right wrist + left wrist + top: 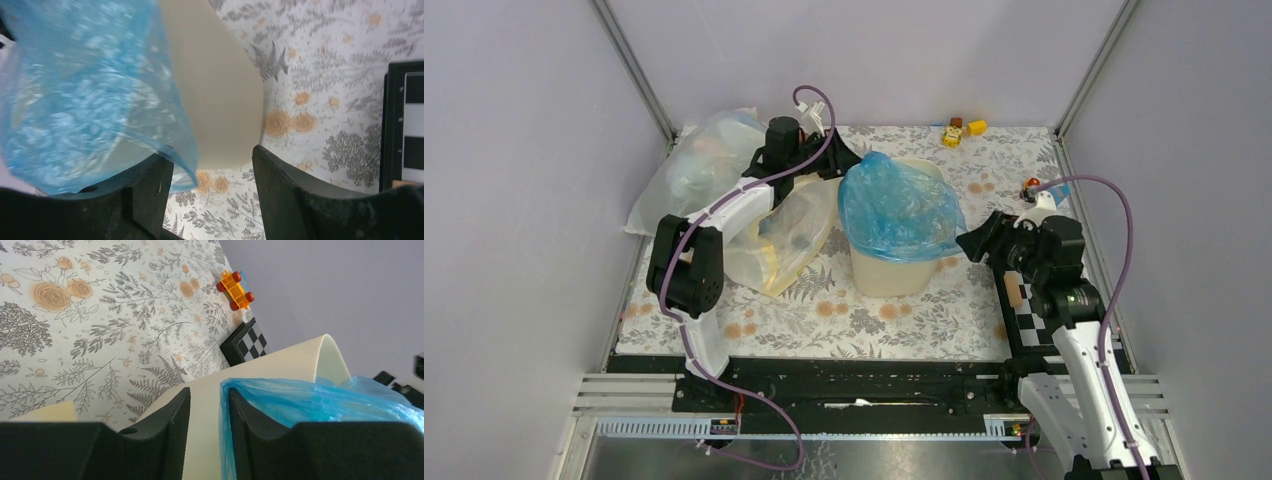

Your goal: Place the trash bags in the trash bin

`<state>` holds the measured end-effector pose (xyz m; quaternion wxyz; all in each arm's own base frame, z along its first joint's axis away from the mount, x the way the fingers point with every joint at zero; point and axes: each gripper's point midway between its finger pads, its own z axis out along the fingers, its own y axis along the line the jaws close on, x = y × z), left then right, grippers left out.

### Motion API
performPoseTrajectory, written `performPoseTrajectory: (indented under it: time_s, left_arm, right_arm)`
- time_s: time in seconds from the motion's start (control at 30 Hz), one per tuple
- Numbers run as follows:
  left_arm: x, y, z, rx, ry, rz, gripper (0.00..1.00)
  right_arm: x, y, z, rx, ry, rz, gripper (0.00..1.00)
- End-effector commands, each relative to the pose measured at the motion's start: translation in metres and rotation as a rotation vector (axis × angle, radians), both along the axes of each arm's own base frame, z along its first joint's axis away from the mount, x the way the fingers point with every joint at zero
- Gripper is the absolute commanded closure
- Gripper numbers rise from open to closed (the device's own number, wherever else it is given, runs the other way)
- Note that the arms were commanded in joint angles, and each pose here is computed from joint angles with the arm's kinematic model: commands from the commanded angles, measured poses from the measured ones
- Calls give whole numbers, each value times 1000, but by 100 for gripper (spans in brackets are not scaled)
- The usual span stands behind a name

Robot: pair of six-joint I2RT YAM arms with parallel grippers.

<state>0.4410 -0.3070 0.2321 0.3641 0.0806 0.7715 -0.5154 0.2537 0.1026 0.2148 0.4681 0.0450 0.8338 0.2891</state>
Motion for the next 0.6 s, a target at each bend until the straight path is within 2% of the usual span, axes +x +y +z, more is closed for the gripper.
performPoseTrajectory:
  time_s: [0.0, 0.13, 0.3, 0.43, 0.57]
  left_arm:
    - [-2, -1, 16, -7, -63, -9, 58]
    - [-1, 3, 41, -15, -98, 13, 45]
    - [7, 21, 60, 19, -119, 137, 30]
    - [10, 43, 73, -23, -115, 240, 18]
    - [7, 58, 86, -68, -127, 286, 13]
  right_arm:
    - [-1, -3, 77, -36, -264, 6, 32]
    - [-6, -6, 117, -86, -367, 20, 25]
    - [-1, 5, 154, -110, -456, 112, 19]
    - [15, 21, 170, -94, -478, 207, 25]
    - [33, 53, 170, -117, -485, 306, 29]
